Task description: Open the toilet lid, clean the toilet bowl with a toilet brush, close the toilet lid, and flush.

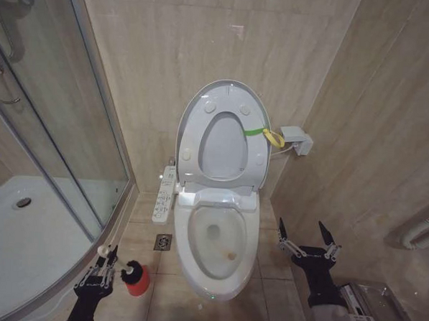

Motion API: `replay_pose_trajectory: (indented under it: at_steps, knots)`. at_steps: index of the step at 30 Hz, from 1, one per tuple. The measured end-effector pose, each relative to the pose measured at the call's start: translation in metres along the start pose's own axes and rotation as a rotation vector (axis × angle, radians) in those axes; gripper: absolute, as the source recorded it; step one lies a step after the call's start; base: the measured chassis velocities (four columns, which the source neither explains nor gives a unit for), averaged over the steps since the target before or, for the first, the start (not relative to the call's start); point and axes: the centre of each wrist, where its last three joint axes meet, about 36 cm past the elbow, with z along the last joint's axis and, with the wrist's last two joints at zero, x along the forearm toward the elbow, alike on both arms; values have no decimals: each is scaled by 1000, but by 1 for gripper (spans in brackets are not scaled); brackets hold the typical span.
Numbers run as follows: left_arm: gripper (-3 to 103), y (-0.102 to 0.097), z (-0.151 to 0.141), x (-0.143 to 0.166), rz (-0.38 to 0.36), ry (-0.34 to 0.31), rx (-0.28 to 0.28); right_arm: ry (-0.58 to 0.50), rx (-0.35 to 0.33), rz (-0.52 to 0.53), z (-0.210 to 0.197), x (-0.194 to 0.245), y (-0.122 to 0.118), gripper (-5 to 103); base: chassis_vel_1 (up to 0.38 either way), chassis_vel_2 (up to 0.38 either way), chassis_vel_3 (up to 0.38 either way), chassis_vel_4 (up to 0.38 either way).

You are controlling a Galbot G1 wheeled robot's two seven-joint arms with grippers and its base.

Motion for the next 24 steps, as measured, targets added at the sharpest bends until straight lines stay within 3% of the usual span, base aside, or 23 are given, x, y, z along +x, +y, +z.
replay_pose_trajectory:
  at_steps: [4,11,19,24]
  knots:
    - [19,-12,-24,11,28,-16,14,0,0,0,0,0,0,100,0,0,0,0]
    - [19,-24,-66,28,68,-45,-8,0,0,0,0,0,0,100,0,0,0,0]
    - [19,-34,-96,34,94,-63,-23,0,0,0,0,0,0,100,0,0,0,0]
    - [19,-29,-102,26,115,-76,-19,0,0,0,0,0,0,100,0,0,0,0]
